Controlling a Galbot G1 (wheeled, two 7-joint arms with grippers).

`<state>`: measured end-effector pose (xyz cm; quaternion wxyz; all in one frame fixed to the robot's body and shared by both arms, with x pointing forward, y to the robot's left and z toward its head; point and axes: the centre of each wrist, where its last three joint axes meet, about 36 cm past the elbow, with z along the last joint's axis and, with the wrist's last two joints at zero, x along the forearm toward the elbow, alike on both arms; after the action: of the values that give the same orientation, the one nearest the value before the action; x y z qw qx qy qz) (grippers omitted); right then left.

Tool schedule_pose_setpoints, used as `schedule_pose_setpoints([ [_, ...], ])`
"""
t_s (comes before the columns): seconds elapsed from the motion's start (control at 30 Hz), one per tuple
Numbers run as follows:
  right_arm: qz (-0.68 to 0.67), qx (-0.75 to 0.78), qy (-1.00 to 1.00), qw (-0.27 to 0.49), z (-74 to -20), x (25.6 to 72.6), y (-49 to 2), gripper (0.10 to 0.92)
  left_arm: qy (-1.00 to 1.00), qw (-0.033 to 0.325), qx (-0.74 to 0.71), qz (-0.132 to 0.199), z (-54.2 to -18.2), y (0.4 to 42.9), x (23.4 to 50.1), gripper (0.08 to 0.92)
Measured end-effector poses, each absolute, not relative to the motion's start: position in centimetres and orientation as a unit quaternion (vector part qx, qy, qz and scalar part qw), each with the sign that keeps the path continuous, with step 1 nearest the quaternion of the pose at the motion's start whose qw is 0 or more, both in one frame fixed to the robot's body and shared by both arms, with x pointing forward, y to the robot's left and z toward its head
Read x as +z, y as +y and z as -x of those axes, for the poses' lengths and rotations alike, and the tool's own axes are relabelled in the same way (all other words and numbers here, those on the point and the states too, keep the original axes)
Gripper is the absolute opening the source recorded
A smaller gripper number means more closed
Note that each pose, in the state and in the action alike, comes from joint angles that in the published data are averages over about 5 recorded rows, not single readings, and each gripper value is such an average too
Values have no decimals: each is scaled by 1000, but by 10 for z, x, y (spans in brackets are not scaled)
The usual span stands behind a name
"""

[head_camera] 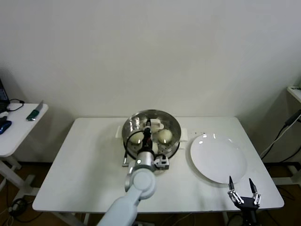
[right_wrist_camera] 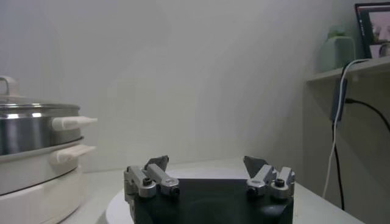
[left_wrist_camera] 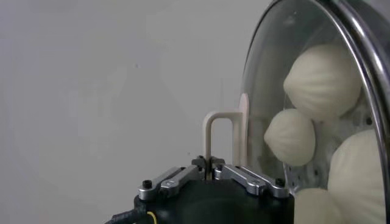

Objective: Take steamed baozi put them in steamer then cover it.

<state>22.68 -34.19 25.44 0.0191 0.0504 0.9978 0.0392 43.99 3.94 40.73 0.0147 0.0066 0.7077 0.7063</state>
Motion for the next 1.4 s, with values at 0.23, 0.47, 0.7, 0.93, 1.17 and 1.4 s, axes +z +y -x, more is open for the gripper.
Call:
schedule_pose_setpoints([
  [0.23,-51,40,998,20,-227,254,-341,823,708,13,706,-8,-440,38,405,134],
  [0.47,-51,40,998,19,-226,254,-341,823,709,14,705,-9,-440,40,405,153],
  [0.7,-50,40,998,19,-228,254,-341,823,717,16,697,-11,-437,38,411,330],
  [0.93,-45,40,998,18,-228,255,-341,823,727,21,687,-17,-433,38,418,529],
  [1.17,-33,38,999,14,-229,254,-340,823,741,26,671,-25,-425,46,432,736],
  [1.4,-24,39,999,7,-232,251,-333,823,756,32,653,-33,-409,71,447,821],
])
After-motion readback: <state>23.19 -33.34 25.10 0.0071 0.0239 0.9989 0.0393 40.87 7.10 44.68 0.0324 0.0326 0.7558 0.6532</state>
